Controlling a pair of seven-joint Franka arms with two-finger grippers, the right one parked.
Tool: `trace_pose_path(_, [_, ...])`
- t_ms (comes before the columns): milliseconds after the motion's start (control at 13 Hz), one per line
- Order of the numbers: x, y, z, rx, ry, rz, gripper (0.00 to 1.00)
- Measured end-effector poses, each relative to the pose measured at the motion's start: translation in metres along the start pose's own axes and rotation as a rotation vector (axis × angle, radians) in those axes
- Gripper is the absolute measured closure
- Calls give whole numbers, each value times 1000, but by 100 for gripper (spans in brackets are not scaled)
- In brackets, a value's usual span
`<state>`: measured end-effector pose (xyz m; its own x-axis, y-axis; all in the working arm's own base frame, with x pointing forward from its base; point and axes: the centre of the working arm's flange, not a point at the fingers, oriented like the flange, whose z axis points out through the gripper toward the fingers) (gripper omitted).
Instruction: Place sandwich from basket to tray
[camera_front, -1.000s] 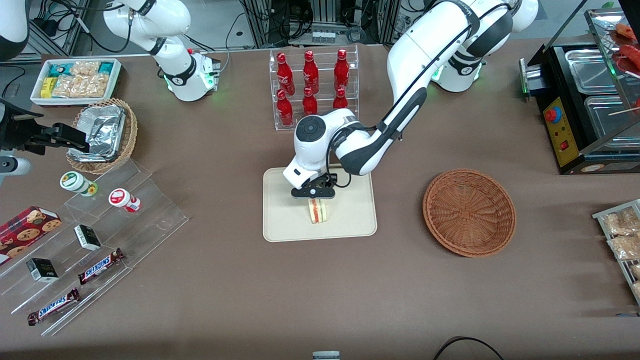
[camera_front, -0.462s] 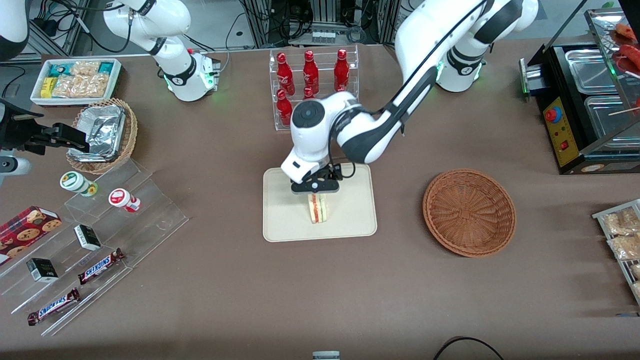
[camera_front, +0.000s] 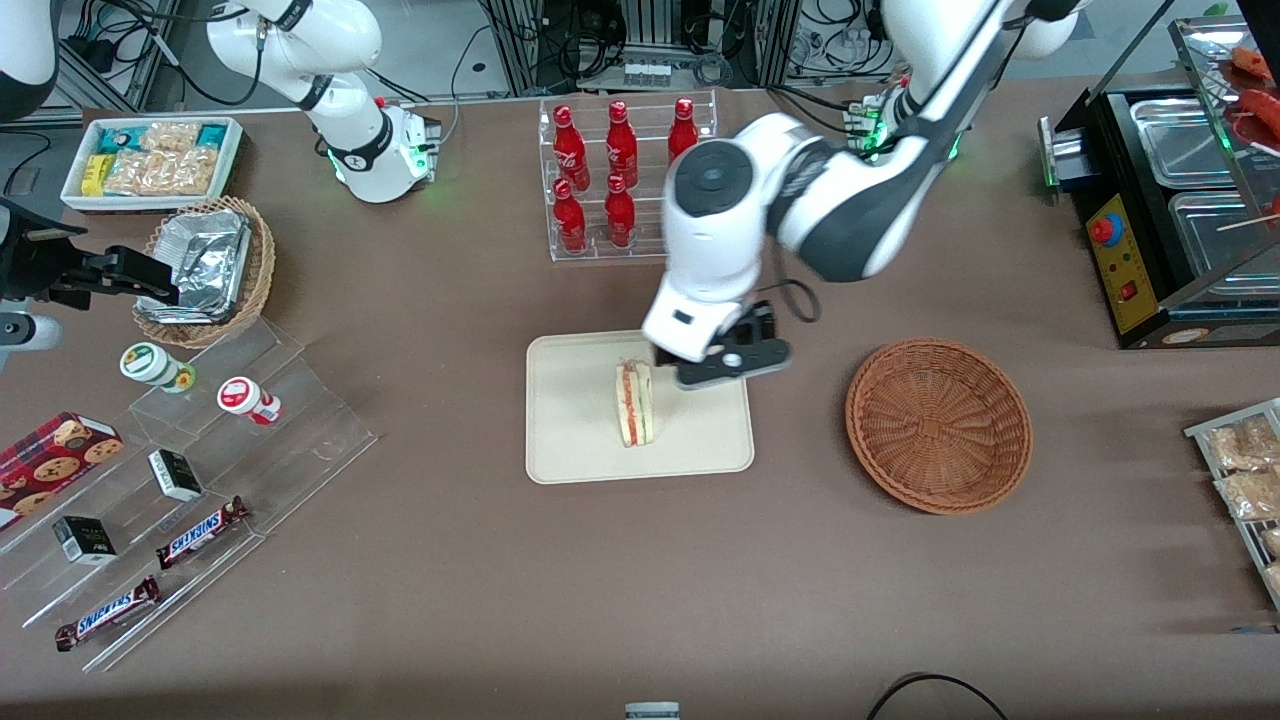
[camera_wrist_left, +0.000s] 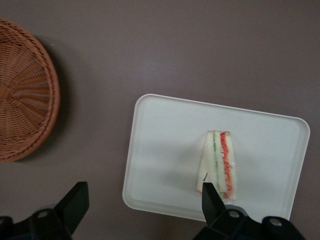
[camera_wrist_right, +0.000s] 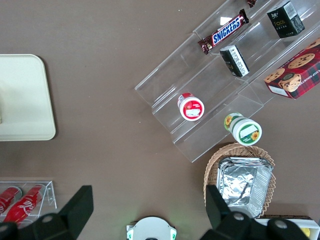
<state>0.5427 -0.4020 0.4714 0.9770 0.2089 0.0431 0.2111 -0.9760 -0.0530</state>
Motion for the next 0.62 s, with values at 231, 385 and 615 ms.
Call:
trace_pose_path(231, [40, -81, -36, 35, -58, 60, 0])
trace_pose_path(385, [55, -123, -49, 35, -73, 93, 0])
trace_pose_path(615, [69, -189, -63, 0, -94, 156, 0])
